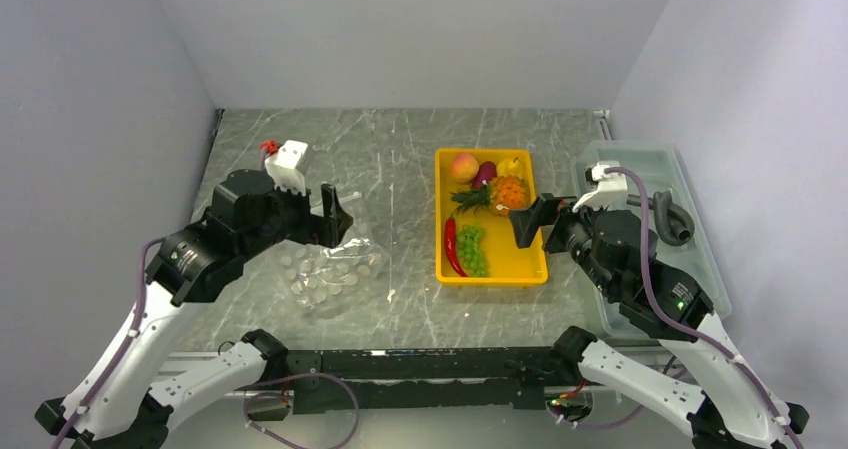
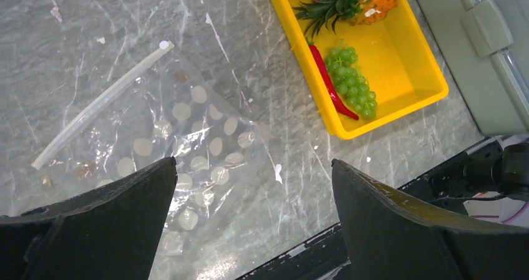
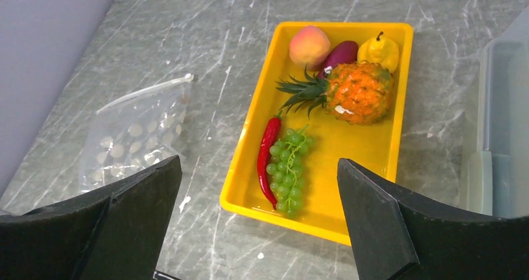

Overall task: Place the food in the zip-top bag and seal the zipper
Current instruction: Adjust the bin at the center of the board.

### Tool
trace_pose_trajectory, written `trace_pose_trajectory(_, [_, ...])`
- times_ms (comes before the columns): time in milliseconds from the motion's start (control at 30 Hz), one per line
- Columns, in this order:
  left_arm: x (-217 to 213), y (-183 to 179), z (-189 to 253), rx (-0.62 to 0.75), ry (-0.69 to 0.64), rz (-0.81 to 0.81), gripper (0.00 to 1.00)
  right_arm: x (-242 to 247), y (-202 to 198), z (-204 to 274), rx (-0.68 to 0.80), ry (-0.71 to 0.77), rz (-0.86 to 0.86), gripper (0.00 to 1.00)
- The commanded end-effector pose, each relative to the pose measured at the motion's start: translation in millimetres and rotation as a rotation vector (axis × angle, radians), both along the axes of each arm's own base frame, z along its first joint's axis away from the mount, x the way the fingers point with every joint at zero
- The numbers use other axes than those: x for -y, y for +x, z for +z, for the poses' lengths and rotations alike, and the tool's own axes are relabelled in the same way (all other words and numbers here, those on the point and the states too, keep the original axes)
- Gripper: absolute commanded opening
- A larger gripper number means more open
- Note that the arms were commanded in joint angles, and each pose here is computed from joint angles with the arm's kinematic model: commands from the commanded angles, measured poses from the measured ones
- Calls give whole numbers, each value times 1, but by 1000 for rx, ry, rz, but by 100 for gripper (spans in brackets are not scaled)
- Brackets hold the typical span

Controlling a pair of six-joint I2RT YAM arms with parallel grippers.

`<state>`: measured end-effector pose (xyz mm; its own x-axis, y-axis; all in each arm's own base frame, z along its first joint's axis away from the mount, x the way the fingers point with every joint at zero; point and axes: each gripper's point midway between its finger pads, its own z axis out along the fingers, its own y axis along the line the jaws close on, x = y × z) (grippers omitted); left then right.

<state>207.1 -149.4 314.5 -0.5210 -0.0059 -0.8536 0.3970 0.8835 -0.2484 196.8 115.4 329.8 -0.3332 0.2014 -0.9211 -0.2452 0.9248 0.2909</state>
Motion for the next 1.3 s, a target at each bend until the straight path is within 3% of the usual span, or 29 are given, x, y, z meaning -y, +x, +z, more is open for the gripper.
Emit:
trace_pose_trajectory(0, [-7,-6,8,14,-12,21,100,6,1,11,14,8,-35,100])
trace_pose_trajectory(333, [-7,-9,-12,-56,17,26,100,-15,0,1,16,-59,101,100])
trace_pose_trajectory(733, [-11,-8,-40,-144,52,71,100,-47,12,-34,-110,-109,168,99])
trace_pose_trajectory(1267, [-16,-24,-67,-152,35,55,100,-103,15,-63,-206,-119,254,93])
